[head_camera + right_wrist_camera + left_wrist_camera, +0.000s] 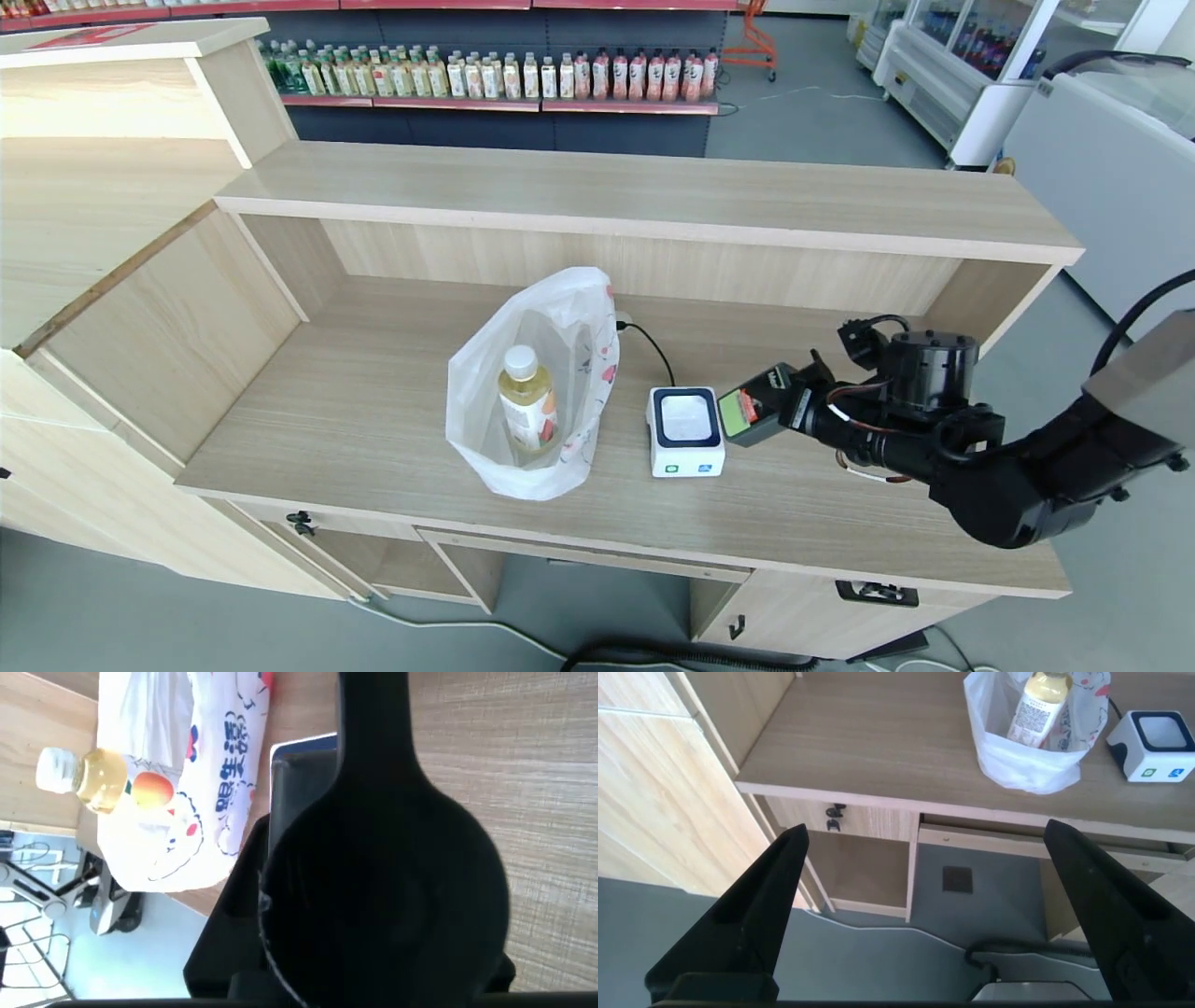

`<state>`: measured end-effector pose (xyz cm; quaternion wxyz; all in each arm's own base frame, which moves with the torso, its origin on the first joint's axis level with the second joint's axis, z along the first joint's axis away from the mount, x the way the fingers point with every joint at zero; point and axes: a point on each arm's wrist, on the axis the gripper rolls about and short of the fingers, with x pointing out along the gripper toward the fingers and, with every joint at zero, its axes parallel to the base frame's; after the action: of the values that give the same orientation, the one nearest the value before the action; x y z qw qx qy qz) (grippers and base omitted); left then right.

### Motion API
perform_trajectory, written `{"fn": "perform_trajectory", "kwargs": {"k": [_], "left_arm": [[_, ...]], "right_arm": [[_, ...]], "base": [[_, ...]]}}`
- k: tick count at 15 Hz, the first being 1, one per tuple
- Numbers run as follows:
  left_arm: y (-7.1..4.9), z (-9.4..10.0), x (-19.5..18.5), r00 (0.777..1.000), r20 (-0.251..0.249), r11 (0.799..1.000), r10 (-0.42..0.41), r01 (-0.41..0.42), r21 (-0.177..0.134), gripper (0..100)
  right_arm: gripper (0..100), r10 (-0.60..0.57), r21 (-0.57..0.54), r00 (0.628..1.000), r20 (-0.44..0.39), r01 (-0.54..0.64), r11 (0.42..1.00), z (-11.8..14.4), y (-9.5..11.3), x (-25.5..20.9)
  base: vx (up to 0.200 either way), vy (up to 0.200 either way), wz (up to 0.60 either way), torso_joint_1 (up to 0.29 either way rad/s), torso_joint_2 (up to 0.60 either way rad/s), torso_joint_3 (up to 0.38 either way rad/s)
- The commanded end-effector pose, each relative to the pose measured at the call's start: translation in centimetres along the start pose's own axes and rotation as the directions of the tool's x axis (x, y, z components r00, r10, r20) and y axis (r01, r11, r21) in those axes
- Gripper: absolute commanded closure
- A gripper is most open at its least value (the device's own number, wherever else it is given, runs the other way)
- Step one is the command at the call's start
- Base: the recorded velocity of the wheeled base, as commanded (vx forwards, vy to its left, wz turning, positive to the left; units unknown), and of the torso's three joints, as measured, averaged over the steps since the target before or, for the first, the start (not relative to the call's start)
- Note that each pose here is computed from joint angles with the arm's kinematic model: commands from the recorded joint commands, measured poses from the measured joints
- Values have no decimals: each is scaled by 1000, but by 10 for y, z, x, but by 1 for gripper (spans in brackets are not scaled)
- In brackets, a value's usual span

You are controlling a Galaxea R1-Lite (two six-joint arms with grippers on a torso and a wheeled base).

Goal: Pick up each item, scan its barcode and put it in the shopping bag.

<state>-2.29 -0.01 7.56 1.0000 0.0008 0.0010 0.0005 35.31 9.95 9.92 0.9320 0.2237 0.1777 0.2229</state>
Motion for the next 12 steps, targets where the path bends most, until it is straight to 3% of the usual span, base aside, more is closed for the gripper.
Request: {"fn": "perform_trajectory", "kwargs": {"k": [1, 12], "left_arm": [[0, 0, 0, 1000, 0, 1000, 0, 0, 0, 0], [0, 0, 0, 1000, 0, 1000, 0, 0, 3, 0]], "right_arm": [[100, -15, 11, 999, -34, 16, 1000, -11, -9, 9], [100, 80, 9, 997, -15, -79, 997, -31, 4, 59]], "base": [[0, 0, 0, 0, 0, 0], [0, 0, 0, 0, 0, 0]]}}
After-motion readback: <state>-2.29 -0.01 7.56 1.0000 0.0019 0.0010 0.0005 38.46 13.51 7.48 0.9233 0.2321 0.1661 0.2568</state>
